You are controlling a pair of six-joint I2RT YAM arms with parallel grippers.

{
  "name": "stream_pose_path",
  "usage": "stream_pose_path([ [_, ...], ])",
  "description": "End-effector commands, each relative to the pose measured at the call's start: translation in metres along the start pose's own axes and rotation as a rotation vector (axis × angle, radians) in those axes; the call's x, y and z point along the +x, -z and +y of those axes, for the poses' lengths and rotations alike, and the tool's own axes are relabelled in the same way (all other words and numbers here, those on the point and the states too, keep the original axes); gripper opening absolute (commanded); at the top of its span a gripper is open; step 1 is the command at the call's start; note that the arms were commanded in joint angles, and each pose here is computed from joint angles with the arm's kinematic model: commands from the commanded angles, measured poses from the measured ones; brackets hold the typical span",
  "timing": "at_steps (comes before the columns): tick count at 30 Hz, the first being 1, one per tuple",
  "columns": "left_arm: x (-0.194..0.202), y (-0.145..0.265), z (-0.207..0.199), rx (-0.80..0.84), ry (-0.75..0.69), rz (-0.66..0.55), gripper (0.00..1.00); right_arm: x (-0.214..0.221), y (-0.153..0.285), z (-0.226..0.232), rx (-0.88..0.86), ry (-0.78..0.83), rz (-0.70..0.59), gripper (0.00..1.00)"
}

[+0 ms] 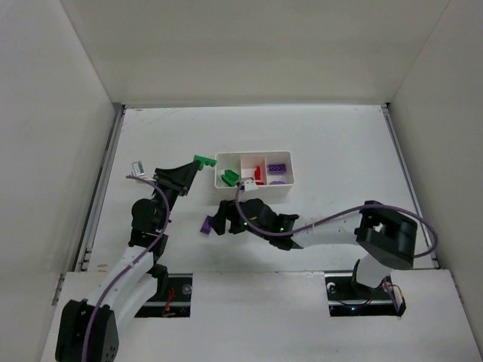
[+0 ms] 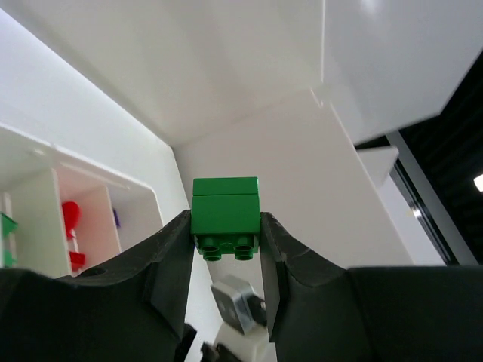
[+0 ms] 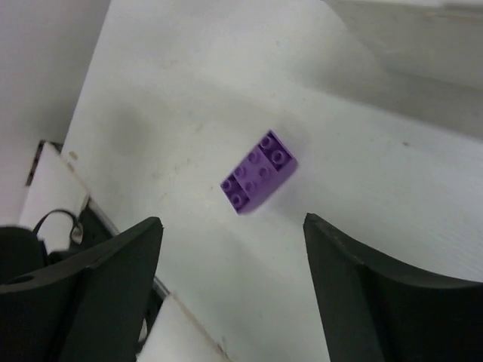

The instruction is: Sort the legos into containers by color

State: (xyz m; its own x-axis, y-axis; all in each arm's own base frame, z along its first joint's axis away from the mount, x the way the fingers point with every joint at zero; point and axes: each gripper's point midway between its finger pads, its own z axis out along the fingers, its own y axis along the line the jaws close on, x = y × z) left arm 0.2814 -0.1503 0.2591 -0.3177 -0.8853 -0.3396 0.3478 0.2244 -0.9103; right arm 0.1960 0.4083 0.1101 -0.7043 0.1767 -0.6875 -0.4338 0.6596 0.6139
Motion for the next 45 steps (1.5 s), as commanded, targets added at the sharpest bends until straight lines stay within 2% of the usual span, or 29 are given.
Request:
stream_pose_path([
  [1,-0.031,0.012,0.031,-0.14,-0.01,-0.132,0.17,-0.003,-0.023,-0.003,0.177,0.131,-0.057,0.84],
  [4,-0.05,0.024,0.048,-0.219,-0.009,-0.205,0.17,0.015,-0.045,-0.011,0.296,0.186,-0.013,0.88],
  [7,-0.052,0.027,0.051,-0.224,-0.012,-0.208,0.17,0.022,-0.057,-0.02,0.391,0.216,-0.003,0.88],
  [14,-0.05,0.032,0.048,-0.186,-0.033,-0.195,0.17,0.031,-0.078,-0.03,0.495,0.247,0.016,0.8],
  [17,-0.053,0.035,0.05,-0.186,-0.034,-0.2,0.17,0.036,-0.084,-0.031,0.499,0.25,0.023,0.67],
  [22,-0.054,0.039,0.063,-0.216,-0.026,-0.195,0.17,0.032,-0.061,-0.04,0.527,0.265,-0.003,0.34],
  [25,-0.049,0.037,0.068,-0.227,-0.027,-0.177,0.17,0.011,-0.034,-0.031,0.484,0.248,-0.051,0.29],
  [29,-0.036,0.029,0.064,-0.21,-0.029,-0.119,0.17,-0.037,0.011,-0.012,0.376,0.23,-0.148,0.3],
  [32,-0.028,0.024,0.051,-0.179,-0.051,-0.071,0.17,-0.081,0.04,-0.018,0.359,0.222,-0.215,0.31],
  [38,-0.025,0.011,0.021,-0.116,-0.075,-0.024,0.17,-0.158,0.079,-0.062,0.421,0.198,-0.331,0.31],
  [45,-0.009,-0.011,0.006,-0.077,-0.09,0.088,0.18,-0.193,0.065,-0.127,0.555,0.198,-0.352,0.32],
])
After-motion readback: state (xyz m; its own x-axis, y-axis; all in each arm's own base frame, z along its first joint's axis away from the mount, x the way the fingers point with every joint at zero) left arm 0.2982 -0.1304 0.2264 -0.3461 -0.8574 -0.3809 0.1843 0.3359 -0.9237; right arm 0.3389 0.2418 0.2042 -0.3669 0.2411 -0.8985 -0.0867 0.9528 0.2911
